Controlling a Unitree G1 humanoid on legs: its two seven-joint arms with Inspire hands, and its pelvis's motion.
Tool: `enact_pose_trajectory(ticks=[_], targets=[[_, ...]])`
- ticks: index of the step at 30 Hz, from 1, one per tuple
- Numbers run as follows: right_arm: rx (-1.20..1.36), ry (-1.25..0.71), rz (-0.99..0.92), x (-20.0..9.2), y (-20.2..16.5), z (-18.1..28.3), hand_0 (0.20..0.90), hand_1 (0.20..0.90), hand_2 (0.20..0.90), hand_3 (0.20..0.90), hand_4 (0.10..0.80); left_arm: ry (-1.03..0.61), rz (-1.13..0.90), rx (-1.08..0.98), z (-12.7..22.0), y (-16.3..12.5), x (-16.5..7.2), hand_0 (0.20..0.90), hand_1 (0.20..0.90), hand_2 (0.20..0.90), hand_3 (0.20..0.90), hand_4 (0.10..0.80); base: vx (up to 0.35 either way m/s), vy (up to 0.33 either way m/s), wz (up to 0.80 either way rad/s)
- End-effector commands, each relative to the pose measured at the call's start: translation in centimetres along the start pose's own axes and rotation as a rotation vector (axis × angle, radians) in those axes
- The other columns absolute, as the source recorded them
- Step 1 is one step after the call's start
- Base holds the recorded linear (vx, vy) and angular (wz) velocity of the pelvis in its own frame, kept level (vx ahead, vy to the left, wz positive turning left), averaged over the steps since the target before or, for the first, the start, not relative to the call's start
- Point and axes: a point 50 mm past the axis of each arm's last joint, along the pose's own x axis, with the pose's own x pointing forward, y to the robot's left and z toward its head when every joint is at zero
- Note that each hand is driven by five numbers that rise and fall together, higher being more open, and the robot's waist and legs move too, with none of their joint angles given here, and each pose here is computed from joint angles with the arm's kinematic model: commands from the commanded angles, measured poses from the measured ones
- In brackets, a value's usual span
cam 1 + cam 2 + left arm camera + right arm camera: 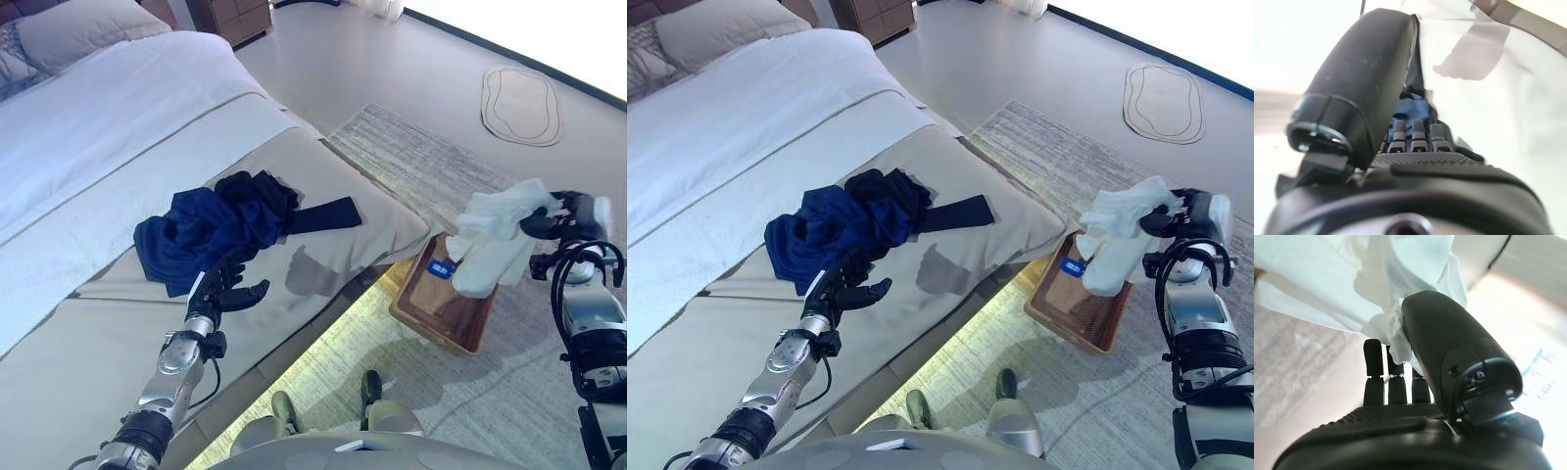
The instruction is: Pick up the clothes from the bed and place them into the basket
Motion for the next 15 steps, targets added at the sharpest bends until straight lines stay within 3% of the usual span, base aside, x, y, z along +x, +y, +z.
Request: enact_pose_trajectory(ticks=[1,15], targets=[[-0.002,-0.226,-0.111,1.2,-2.9,5.2,0.3,0.3,0.3,0.2,0.1,-0.205,-0.087,0.056,4.5,-1.0,1.2,0.9,0.9,0.9,0.9,0.8,-0.007,-0.028,-0.17],[-0.082,-0.141,-0.129,2.0,-3.8,3.4,0.3,0.3,0.3,0.2,0.1,-0.238,-0.154,0.022,4.9,-3.2,1.9,0.9,0.9,0.9,0.9,0.8,-0.021,0.008,-0.04]])
